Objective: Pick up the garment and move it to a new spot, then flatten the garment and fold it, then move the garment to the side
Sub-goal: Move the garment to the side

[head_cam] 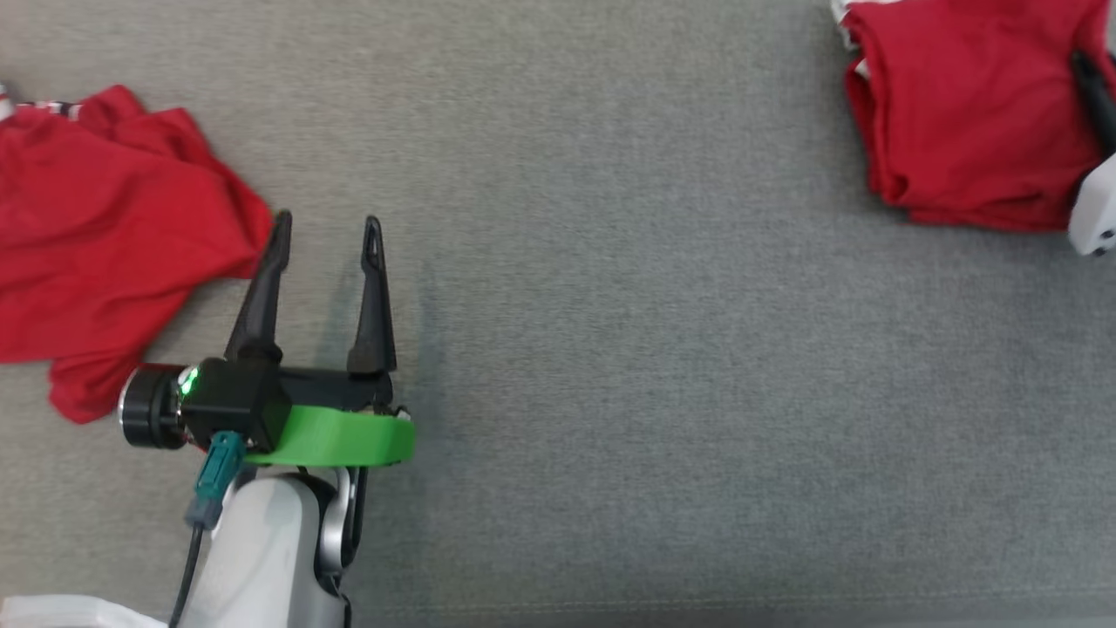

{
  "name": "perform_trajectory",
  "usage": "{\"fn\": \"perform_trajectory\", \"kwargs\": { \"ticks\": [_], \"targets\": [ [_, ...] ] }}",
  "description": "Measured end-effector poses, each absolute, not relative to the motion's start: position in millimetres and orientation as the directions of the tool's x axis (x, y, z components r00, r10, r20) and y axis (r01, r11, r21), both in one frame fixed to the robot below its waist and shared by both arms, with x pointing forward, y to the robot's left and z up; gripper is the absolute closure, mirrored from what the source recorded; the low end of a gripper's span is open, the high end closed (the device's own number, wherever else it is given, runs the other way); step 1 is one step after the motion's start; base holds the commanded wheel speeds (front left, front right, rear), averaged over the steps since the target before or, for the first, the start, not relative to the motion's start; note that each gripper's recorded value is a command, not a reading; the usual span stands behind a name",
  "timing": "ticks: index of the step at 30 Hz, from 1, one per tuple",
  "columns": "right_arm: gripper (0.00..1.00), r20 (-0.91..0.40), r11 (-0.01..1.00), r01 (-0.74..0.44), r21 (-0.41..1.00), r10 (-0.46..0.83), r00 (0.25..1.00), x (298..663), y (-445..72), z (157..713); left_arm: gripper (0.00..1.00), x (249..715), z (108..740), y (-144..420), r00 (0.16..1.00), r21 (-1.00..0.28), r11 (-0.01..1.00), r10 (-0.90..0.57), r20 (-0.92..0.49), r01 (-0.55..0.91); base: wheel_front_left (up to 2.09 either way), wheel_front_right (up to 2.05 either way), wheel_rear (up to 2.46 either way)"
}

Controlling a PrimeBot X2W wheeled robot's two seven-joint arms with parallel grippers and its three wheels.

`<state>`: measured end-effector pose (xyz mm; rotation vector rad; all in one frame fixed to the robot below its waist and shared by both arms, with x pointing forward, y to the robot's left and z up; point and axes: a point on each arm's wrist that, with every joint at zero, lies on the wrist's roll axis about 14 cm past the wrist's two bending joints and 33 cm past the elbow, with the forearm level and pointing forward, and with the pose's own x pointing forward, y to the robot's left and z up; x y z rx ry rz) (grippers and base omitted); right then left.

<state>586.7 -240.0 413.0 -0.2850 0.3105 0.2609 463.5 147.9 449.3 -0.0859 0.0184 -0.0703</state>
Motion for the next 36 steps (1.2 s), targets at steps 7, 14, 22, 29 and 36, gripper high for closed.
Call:
{"fn": "perform_trajectory", "kwargs": {
  "ticks": [7,14,22,29,36],
  "targets": [
    [1.0,-0.328,0.933,-0.169,-0.317,0.059,0.943,583,-321,425,0.0,495,429,114,0.982,-0.059,0.981,-0.188,-0.011,0.187,0.0,0.0,0.0],
    [1.0,-0.324,0.91,-0.083,-0.407,-0.059,0.944,572,-379,444,0.0,513,412,72,0.954,-0.085,0.951,-0.298,-0.015,0.296,0.0,0.0,0.0],
    [1.0,-0.347,0.877,-0.064,-0.475,-0.119,0.93,577,-401,454,0.0,515,398,57,0.944,-0.114,0.94,-0.328,-0.032,0.322,0.0,0.0,0.0],
    [0.0,-0.359,0.872,-0.055,-0.487,-0.142,0.923,584,-403,455,0.0,514,400,60,0.946,-0.109,0.942,-0.323,-0.031,0.318,0.0,0.0,0.0],
    [0.0,-0.305,0.859,-0.04,-0.51,-0.137,0.942,592,-404,467,0.0,512,398,67,0.954,-0.123,0.949,-0.296,-0.042,0.289,0.0,0.0,0.0]
  ]
}}
